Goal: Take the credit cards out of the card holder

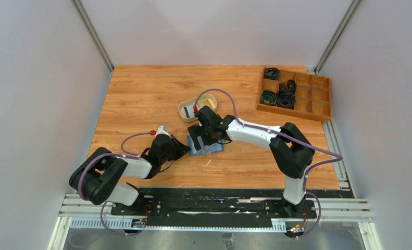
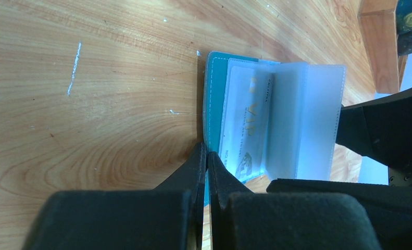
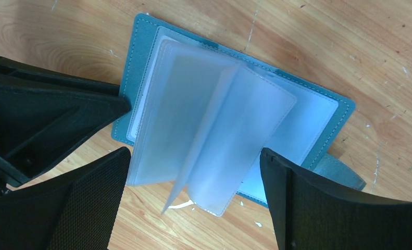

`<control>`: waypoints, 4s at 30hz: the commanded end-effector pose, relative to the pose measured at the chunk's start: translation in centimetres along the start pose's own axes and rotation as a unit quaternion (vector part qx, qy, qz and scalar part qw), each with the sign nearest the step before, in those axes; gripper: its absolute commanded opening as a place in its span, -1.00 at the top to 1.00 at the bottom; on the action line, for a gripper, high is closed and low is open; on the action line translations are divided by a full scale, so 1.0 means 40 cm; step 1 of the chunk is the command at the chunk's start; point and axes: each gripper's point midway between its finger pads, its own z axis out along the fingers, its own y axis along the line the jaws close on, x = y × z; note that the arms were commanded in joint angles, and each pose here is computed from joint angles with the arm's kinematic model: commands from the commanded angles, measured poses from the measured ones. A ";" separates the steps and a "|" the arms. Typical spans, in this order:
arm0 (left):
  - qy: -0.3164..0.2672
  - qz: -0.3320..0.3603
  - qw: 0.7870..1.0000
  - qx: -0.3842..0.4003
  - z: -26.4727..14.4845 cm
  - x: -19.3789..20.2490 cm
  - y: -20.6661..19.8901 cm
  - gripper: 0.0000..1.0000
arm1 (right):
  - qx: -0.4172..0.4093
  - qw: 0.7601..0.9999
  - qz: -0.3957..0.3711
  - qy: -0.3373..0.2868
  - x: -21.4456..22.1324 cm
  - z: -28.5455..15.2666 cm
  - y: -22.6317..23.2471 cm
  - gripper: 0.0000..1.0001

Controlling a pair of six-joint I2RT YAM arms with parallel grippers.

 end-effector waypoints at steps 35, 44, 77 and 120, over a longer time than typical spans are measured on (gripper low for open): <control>0.050 0.019 0.997 -0.061 -0.019 0.069 0.093 1.00 | -0.205 0.978 0.046 -0.017 0.046 0.028 0.053 -0.97; 0.051 0.020 0.997 -0.059 -0.020 0.069 0.091 1.00 | -0.226 0.973 0.049 -0.019 0.032 0.027 0.072 -0.97; 0.057 0.024 0.996 -0.065 -0.016 0.076 0.100 1.00 | 0.054 0.998 -0.026 0.029 0.044 0.063 0.003 -0.50; 0.058 0.024 0.995 -0.071 -0.014 0.079 0.109 1.00 | 0.277 0.953 -0.118 -0.029 -0.094 -0.187 -0.259 -1.00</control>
